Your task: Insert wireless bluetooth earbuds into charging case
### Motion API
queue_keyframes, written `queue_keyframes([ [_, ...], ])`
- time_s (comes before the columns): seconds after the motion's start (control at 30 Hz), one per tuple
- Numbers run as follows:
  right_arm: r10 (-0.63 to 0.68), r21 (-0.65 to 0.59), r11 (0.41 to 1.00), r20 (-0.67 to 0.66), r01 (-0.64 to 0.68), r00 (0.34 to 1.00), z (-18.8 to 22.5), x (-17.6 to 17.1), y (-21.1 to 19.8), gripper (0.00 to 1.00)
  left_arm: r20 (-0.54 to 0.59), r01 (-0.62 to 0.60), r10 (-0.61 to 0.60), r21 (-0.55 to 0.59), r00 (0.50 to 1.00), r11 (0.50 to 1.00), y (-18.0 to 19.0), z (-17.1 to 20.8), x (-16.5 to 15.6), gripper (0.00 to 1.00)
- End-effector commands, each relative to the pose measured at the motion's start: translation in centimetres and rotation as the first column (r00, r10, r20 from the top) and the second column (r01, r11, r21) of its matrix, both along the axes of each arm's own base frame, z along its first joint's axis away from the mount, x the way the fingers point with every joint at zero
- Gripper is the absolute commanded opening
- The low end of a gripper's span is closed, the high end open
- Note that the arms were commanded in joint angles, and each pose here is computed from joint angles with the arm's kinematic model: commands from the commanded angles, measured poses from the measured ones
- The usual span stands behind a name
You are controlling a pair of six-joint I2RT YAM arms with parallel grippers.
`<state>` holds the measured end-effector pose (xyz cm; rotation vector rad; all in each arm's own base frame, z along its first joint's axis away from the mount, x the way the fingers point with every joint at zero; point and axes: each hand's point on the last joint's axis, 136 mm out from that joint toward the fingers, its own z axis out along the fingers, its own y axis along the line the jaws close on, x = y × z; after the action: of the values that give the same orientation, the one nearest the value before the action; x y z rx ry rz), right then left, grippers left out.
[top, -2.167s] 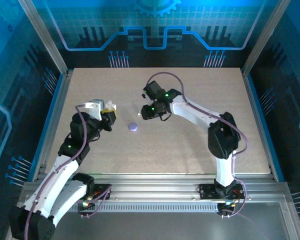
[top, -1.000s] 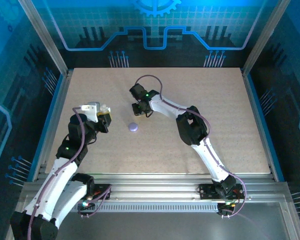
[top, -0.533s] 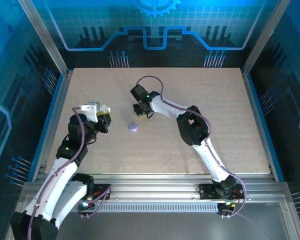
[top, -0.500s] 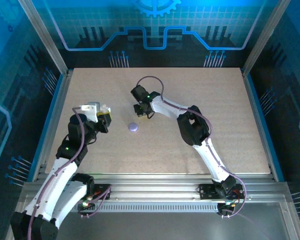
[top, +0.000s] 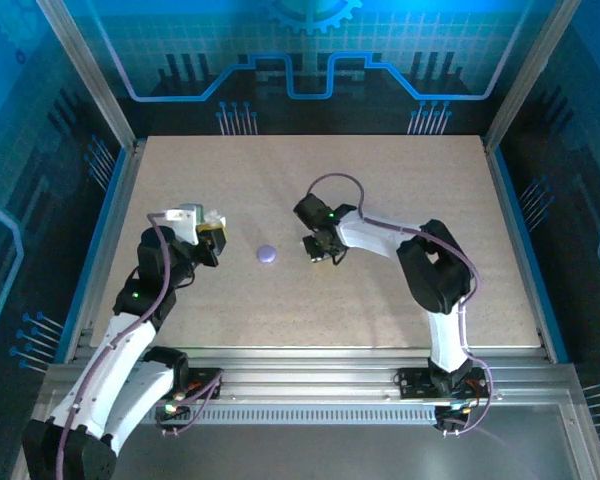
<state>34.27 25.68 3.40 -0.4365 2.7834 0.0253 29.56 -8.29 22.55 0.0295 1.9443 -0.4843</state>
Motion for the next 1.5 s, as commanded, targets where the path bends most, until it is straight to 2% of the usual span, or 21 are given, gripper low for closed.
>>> queue_keyframes([
  [0.0,-0.05,0.011,0.999,0.005,0.05,0.999,0.4,-0.7,-1.5,0.21,0.038,0.031,-0.03,-0.014,0.999,0.999,-0.4,1.1,0.2,0.14],
  [0.2,-0.074,0.049,0.996,0.015,0.074,0.997,1.5,-0.6,-2.2,0.24,0.035,0.043,-0.042,-0.027,0.999,0.999,-0.7,1.0,0.3,0.13],
  [0.3,-0.11,0.114,0.988,0.004,0.109,0.994,2.7,0.4,-1.3,0.28,0.036,0.04,-0.039,-0.027,0.999,0.999,-0.7,1.1,0.3,0.14],
  [0.4,-0.164,0.173,0.972,0.003,0.161,0.986,4.1,1.7,0.1,0.36,0.039,0.038,-0.037,-0.027,0.999,0.999,-0.6,1.2,0.3,0.14],
  [0.5,-0.207,0.227,0.953,0.014,0.199,0.978,5.1,3.1,1.5,0.38,0.041,0.036,-0.034,-0.028,0.999,0.999,-0.6,1.2,0.3,0.14],
  [0.6,-0.2,0.26,0.947,0.017,0.188,0.98,5.2,4.3,3.2,0.38,0.044,0.035,-0.034,-0.026,0.998,0.999,-0.6,1.3,0.3,0.14],
  [0.73,-0.156,0.245,0.958,0.006,0.15,0.988,4.4,5.6,4.6,0.37,0.045,0.033,-0.032,-0.022,0.998,0.999,-0.5,1.4,0.3,0.14],
  [0.97,-0.095,0.265,0.959,-0.011,0.095,0.995,3.5,7.3,7.1,0.32,0.051,0.03,-0.029,-0.021,0.998,0.999,-0.4,1.6,0.2,0.14],
  [1.47,-0.061,0.23,0.97,-0.091,0.081,0.994,0.3,6.7,7.9,0.28,0.054,0.019,-0.018,-0.015,0.998,1.0,-0.2,1.5,0.1,0.14],
])
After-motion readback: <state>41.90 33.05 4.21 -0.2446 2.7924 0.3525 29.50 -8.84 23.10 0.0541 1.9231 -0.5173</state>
